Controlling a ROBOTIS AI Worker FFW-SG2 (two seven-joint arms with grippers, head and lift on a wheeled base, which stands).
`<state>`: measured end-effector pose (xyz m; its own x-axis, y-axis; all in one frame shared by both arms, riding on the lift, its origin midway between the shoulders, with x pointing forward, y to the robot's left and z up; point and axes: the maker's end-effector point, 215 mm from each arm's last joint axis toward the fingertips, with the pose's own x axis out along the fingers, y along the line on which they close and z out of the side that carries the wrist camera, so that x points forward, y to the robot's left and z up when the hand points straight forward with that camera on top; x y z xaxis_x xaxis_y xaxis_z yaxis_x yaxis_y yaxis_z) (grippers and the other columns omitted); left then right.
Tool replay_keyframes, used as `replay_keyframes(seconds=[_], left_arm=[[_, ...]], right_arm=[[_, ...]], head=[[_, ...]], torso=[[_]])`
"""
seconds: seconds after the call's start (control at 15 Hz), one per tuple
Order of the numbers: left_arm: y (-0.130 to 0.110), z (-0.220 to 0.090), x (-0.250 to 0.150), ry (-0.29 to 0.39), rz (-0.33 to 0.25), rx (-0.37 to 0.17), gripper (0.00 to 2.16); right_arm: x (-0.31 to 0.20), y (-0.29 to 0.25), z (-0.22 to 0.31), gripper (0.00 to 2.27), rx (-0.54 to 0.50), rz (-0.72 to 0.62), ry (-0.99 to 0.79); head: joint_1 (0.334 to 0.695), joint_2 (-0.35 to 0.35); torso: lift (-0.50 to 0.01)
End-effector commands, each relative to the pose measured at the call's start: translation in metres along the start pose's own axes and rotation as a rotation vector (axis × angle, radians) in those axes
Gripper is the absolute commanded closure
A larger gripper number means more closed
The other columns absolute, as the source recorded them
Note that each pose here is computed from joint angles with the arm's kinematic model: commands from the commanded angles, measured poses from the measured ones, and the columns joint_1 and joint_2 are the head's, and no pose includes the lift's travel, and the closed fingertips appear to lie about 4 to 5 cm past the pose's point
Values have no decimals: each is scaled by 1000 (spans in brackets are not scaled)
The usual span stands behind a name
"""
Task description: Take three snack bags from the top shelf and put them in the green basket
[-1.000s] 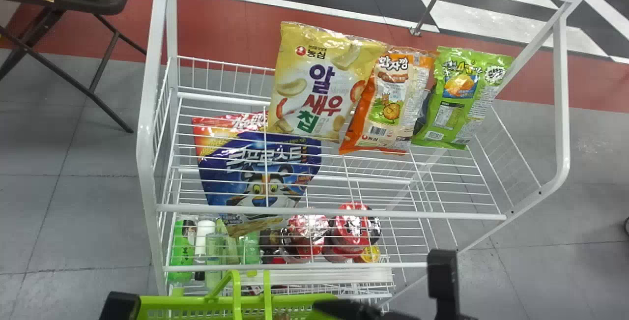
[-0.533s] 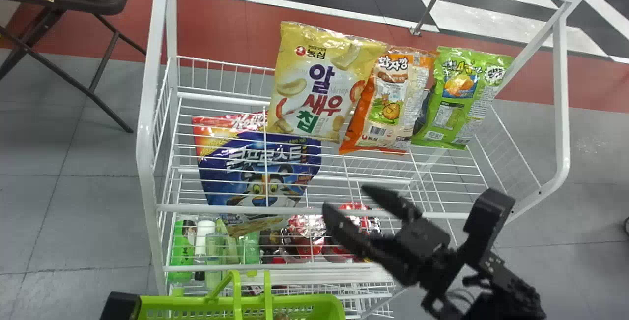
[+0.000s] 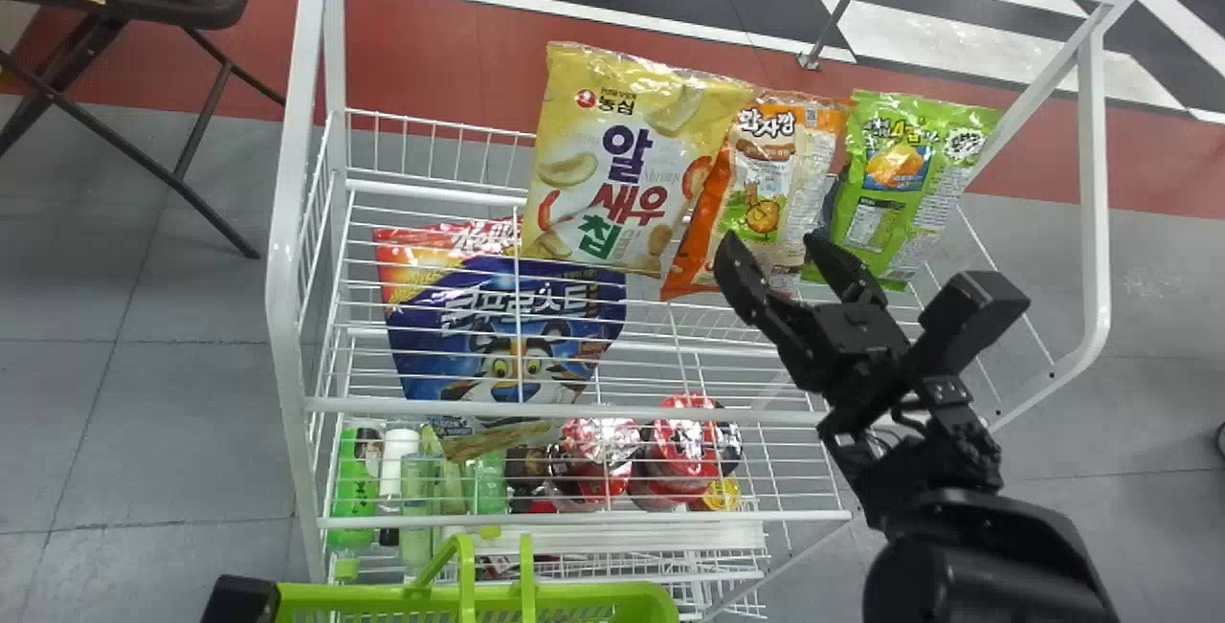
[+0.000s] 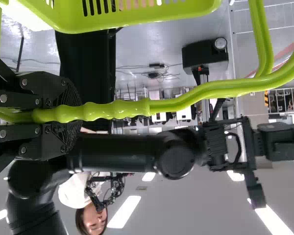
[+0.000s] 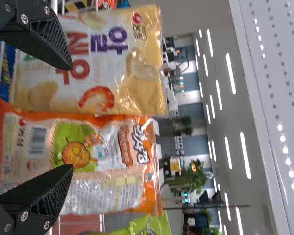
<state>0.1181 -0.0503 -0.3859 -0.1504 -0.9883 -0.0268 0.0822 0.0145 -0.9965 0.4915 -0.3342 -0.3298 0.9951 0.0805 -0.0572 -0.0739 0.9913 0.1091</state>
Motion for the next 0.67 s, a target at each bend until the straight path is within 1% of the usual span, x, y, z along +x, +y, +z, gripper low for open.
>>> replay_keyframes(seconds=[0.0, 0.13, 0.27, 0.33, 0.47, 0.53, 0.6], left_arm=[[-1, -1, 2, 4, -6, -2, 1048], [0, -3, 1, 4, -7, -7, 1048], [-1, -3, 2, 6, -9, -5, 1048], [-2, -2, 2, 8, -7, 1, 1048], [-1, -2, 2, 8, -6, -1, 1048], [-2, -2, 2, 9, -6, 1, 1048], [-2, -2, 2, 9, -6, 1, 1048]], right_arm=[[21, -14, 4, 130, -15, -54, -7], [38, -21, 8, 130, -36, -77, -6], [51, -27, 2, 147, -36, -93, 27], [52, -31, -8, 336, -22, -101, 64], [53, -26, -28, 1801, -3, -95, 132], [53, -27, -30, 2017, -2, -96, 138], [52, -29, -30, 2034, -4, -99, 139]], head=[[695, -350], [695, -350], [695, -350], [695, -350], [695, -350], [695, -350], [695, -350]], torso=[[-28], [-28], [-28], [-28], [-28], [-28], [-28]])
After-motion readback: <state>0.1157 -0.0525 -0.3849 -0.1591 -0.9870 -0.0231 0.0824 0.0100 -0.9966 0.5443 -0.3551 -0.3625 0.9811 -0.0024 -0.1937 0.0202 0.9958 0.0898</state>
